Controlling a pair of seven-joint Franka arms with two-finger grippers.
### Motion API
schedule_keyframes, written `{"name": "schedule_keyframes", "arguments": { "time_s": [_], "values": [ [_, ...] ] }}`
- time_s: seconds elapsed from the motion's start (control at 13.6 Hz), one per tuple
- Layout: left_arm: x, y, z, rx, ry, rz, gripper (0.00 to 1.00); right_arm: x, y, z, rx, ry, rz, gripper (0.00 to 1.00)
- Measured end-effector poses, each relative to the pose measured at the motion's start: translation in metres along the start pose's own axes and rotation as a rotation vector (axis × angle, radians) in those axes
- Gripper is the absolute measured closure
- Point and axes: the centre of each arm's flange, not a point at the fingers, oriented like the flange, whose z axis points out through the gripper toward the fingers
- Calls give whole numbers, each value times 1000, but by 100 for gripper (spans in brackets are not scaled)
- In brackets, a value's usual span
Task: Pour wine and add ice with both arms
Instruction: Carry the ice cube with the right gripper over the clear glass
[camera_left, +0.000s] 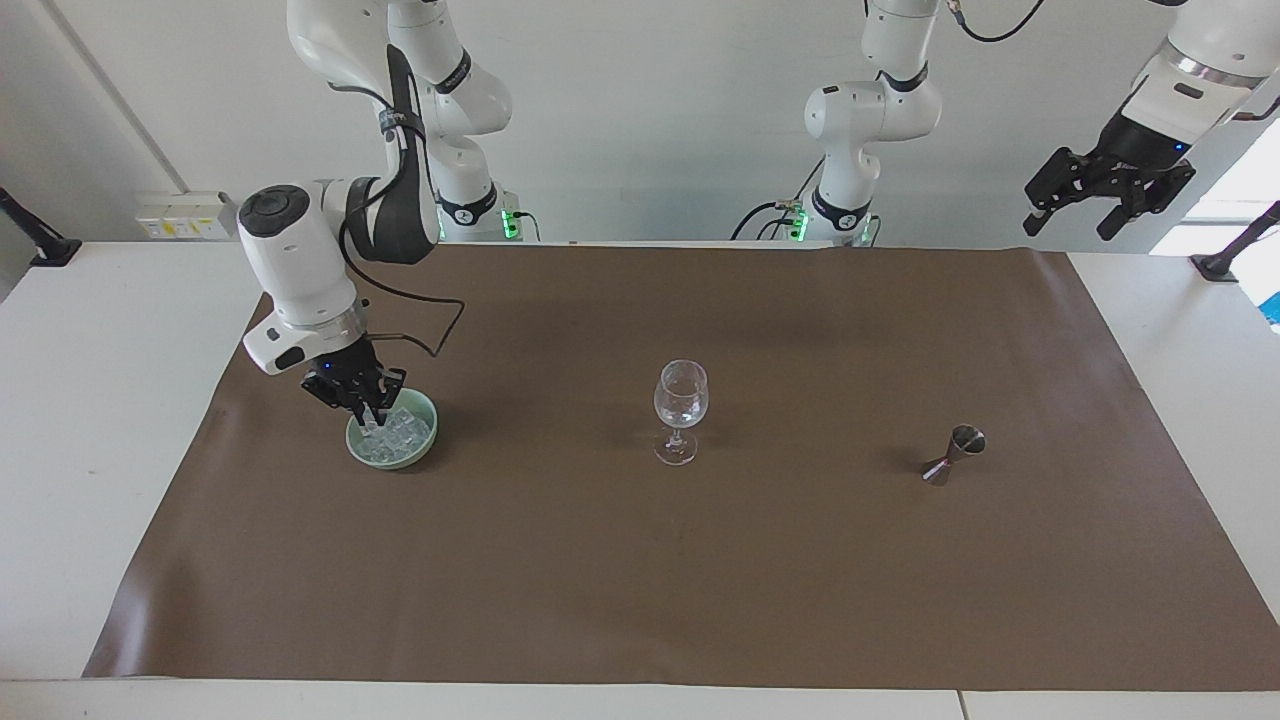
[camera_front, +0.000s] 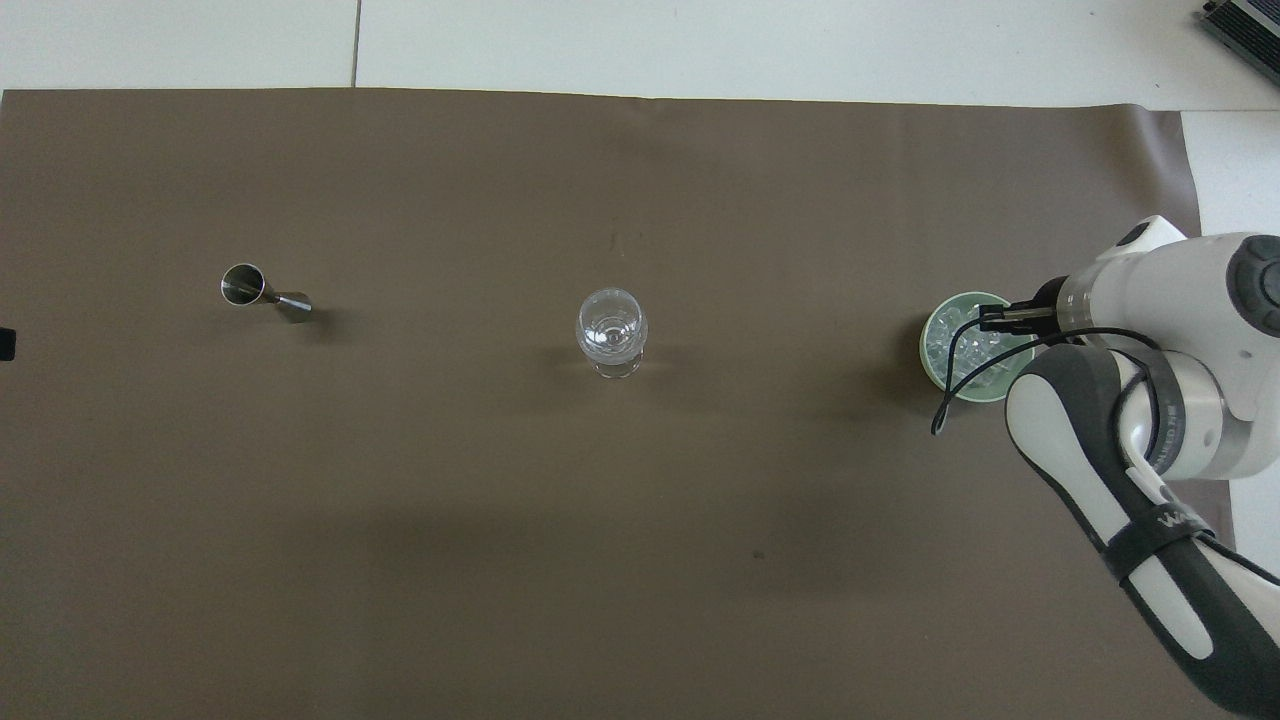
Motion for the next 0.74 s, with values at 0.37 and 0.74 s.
{"name": "schedule_keyframes", "arguments": {
  "time_s": [0.37,0.74],
  "values": [
    [-2,-1,4,3,-27,-5,0,12,-47,-76,16,-29,83,78],
    [-2,3,10,5,-46,-95,0,13,-126,-132,47,-15,180,78]
  ]
}}
